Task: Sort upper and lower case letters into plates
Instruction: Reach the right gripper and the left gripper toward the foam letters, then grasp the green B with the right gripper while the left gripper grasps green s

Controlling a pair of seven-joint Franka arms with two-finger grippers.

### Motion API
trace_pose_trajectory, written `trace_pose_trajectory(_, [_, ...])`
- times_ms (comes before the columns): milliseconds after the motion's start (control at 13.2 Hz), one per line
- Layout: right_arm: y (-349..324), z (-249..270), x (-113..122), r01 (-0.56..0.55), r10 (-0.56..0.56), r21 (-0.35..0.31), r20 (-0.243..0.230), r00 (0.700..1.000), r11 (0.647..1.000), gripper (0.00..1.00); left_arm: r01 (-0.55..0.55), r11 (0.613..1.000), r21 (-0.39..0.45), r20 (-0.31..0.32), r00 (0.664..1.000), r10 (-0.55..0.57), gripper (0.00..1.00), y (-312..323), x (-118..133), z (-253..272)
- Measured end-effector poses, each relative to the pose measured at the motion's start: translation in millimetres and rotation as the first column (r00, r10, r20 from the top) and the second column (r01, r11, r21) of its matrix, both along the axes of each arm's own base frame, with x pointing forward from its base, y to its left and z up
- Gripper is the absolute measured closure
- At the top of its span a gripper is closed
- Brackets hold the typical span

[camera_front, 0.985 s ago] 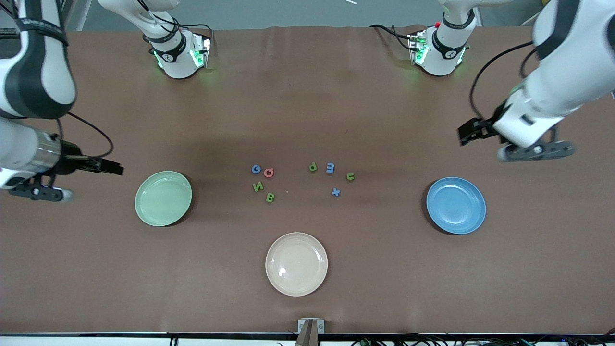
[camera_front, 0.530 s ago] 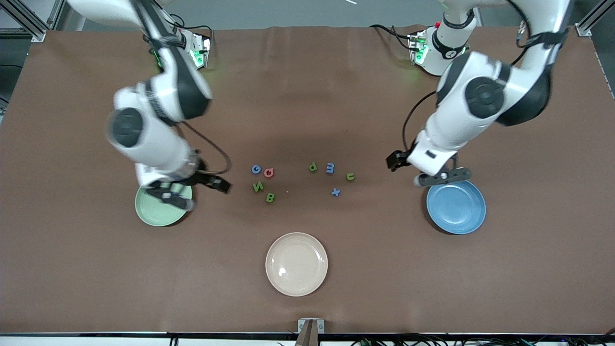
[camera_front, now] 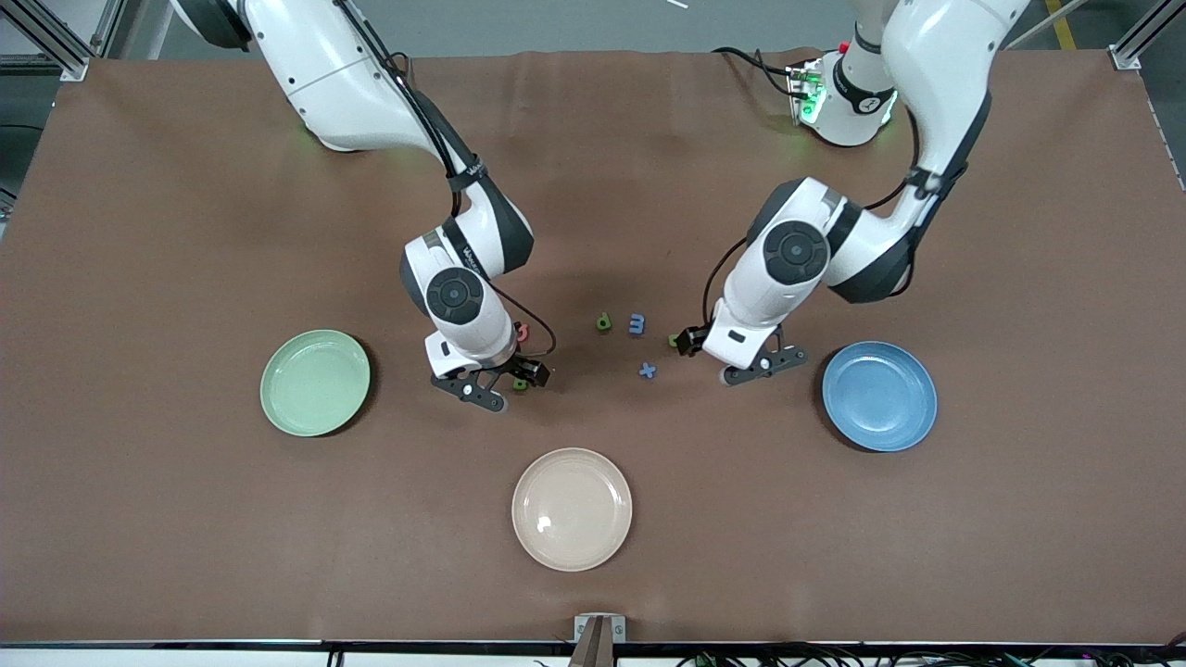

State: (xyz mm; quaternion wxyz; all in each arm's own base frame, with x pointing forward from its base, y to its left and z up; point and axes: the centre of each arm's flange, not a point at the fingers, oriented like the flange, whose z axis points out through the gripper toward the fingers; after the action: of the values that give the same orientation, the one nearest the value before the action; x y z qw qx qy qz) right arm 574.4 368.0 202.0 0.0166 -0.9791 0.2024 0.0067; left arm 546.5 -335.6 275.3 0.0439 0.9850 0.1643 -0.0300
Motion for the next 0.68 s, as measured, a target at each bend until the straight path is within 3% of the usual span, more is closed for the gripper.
trace_pose_trajectory(379, [5.0,0.0,3.7,-0.009,0.009,-0.002,0.006,1.0,1.0,0.04,-0.035,0.999,-0.027,-0.028,0.999,0.034,0.1,-31.3,-17.9,-50.1])
trace_pose_trajectory(682, [13.7,-13.5,6.7,-0.018,0.018,-0.005,0.004,1.0,1.0,0.1,-0.041,0.999,0.009,-0.041,0.998,0.041,0.15,-40.5,-28.9,-74.4])
